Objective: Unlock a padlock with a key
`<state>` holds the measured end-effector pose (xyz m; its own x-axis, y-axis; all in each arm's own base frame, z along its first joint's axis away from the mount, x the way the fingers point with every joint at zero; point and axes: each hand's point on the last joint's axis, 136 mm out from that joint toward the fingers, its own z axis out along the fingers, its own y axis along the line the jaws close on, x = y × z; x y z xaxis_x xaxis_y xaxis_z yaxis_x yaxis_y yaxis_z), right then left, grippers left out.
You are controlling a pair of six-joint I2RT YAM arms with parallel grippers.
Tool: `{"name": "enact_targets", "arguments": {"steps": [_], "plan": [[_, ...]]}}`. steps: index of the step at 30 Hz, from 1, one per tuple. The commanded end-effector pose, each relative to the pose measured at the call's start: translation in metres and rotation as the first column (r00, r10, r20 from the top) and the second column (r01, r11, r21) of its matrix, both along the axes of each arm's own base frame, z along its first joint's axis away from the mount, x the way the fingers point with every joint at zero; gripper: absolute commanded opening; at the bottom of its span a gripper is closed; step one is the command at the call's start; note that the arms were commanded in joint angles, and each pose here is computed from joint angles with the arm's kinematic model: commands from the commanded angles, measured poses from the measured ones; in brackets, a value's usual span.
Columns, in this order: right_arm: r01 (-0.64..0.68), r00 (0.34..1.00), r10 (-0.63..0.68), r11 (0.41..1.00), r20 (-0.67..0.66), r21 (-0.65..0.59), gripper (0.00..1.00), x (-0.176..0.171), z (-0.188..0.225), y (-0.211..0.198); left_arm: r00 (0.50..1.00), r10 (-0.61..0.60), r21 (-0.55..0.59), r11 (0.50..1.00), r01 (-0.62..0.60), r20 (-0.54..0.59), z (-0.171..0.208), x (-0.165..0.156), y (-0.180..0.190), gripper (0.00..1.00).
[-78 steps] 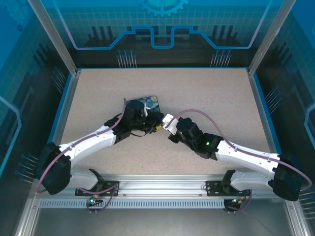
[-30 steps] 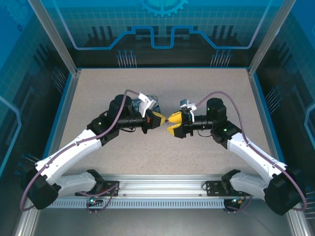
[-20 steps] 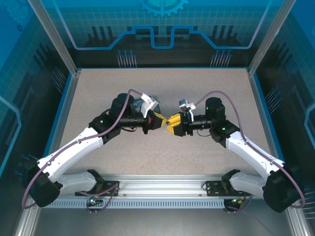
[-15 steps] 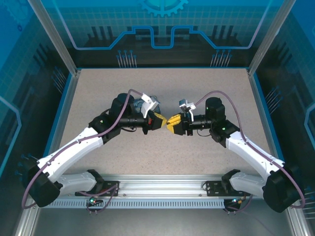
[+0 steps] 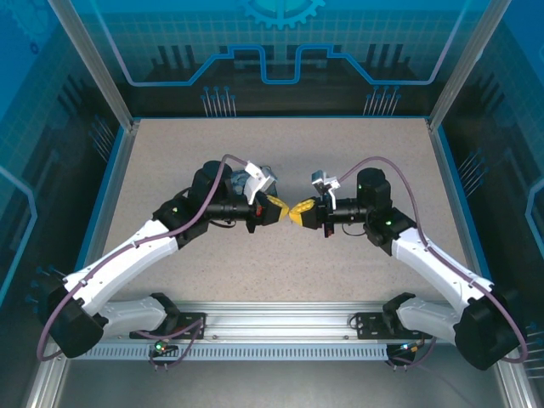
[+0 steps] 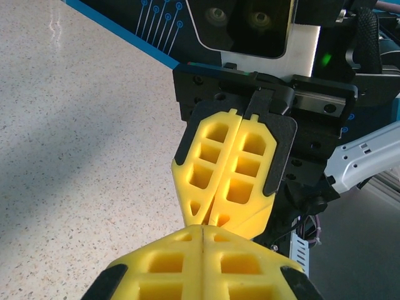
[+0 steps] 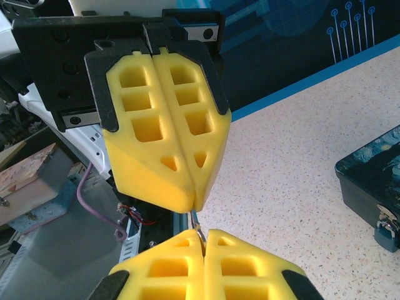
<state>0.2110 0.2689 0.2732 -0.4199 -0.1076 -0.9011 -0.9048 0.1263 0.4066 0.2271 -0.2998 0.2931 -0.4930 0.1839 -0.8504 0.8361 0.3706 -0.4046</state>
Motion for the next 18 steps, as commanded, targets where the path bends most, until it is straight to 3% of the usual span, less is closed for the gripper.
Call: {"name": "enact_targets", "arguments": {"steps": [1, 2, 4, 7, 11, 16, 18], "plan": [[0.019, 0.999, -0.019, 1.000, 0.030, -0.008, 0.00, -0.001, 0.005, -0.006, 0.999, 0.023, -0.004, 1.000, -0.023, 0.045, 0.011, 0.005, 0.001, 0.07], [0.028, 0.999, -0.028, 0.999, 0.025, -0.016, 0.00, 0.000, 0.003, -0.007, 0.998, 0.037, -0.008, 0.999, -0.037, 0.044, 0.012, 0.007, 0.002, 0.21], [0.057, 0.998, -0.056, 0.998, 0.017, -0.041, 0.00, 0.003, -0.002, -0.009, 0.997, 0.065, -0.023, 0.998, -0.064, 0.048, 0.016, 0.011, 0.005, 0.27], [0.111, 0.994, -0.111, 0.989, 0.006, -0.097, 0.00, 0.009, -0.014, -0.014, 0.988, 0.145, -0.052, 0.988, -0.143, 0.042, 0.022, 0.022, 0.017, 0.46], [0.207, 0.977, -0.212, 0.959, -0.001, -0.195, 0.00, 0.021, -0.035, -0.024, 0.940, 0.340, -0.077, 0.937, -0.341, -0.018, 0.020, 0.050, 0.052, 0.66], [0.356, 0.920, -0.391, 0.868, -0.035, -0.346, 0.00, 0.044, -0.073, -0.041, 0.796, 0.598, 0.056, 0.802, -0.595, -0.097, -0.019, 0.085, 0.107, 0.74], [0.373, 0.905, -0.422, 0.847, -0.051, -0.379, 0.00, 0.048, -0.085, -0.043, 0.758, 0.645, 0.118, 0.763, -0.635, -0.093, -0.035, 0.088, 0.119, 0.76]]}}
